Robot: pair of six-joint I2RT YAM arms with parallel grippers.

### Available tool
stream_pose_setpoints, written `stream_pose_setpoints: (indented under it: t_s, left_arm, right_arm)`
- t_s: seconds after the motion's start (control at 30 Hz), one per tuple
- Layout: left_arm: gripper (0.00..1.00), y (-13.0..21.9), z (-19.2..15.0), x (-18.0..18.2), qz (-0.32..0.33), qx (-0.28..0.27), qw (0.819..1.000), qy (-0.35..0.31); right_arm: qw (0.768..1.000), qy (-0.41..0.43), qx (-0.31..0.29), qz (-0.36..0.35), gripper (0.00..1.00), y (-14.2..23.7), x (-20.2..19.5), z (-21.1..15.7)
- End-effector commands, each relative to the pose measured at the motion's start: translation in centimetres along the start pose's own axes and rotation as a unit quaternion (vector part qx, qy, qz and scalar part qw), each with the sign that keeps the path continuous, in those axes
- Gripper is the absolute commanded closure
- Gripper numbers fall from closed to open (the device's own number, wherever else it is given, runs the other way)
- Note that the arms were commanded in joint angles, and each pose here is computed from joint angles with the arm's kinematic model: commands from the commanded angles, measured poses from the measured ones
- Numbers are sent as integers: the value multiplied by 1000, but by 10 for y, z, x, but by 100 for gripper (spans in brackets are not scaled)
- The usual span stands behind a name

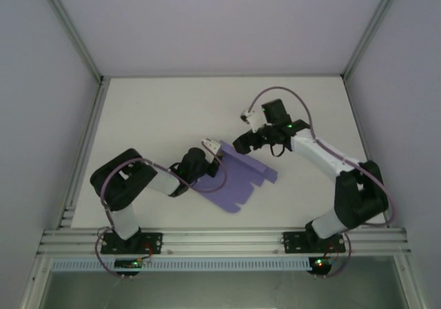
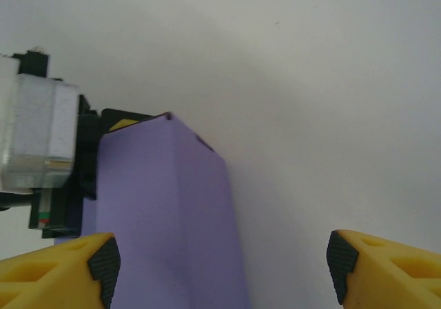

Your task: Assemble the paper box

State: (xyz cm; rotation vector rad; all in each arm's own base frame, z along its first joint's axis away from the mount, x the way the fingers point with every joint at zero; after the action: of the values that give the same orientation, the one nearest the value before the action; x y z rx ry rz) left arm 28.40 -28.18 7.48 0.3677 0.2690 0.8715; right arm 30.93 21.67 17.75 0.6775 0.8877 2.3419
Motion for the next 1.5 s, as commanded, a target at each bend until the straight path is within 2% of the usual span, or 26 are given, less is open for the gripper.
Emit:
stream_pose_setpoints:
  t_s: [0.0,0.1,0.27,0.4,0.5,0.63,0.83,0.97,1.07,1.1,1.2,1.27,1.33,1.47]
  left_arm:
    - [100,-2,-3,-5,-14,-4,1000,8]
    - [100,-1,-4,-7,-20,-6,1000,12]
    - [100,2,-6,-6,-20,-8,1000,11]
    - [100,-2,-9,-4,-11,3,1000,17]
    - [90,-5,-7,-4,-9,3,1000,20]
    - [88,-6,-1,-4,-7,-4,1000,19]
    - [75,-8,16,-2,5,-26,1000,14]
    - [74,-10,29,3,9,-40,999,0]
    - [79,-10,34,14,17,-42,999,5]
    - [82,-11,33,17,18,-44,999,10]
    - [100,-16,30,19,11,-47,999,12]
    - [100,-20,30,21,25,-52,998,18]
    - [100,-23,29,28,72,-52,996,16]
    - [100,-19,26,38,138,-39,989,29]
  right_arm:
    - [999,22,26,41,19,-10,11,-2]
    - [998,15,44,41,20,-25,4,-8]
    - [993,11,99,56,28,-46,4,-29]
    - [989,14,138,59,29,-56,6,-50]
    - [986,-7,158,59,32,-62,2,-60]
    - [981,-37,173,80,39,-65,-4,-68]
    - [977,-37,189,94,40,-64,-3,-72]
    - [975,-55,187,109,43,-60,-6,-73]
    - [974,-67,184,116,42,-58,-10,-74]
    - [976,-60,173,113,43,-57,-12,-63]
    - [975,-61,173,124,42,-55,-11,-62]
    - [975,-63,172,128,42,-55,-11,-62]
    - [974,-68,170,131,41,-54,-12,-61]
    - [978,-85,147,120,33,-44,-17,-51]
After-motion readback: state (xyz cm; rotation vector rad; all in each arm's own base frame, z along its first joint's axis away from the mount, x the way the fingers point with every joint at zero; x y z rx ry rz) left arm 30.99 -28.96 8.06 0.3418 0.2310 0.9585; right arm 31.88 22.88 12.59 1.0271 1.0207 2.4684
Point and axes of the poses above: each hand's point on the last joint's axis, 136 mm out from that joint toward the fingers, its own y axis back along the fingers, its own x axis along the line the jaws close on, z = x × y, the point moved 4 cm from there along y, back along the fingers, and after that the axes turned 1 degree about y, right-handed, at the moved point
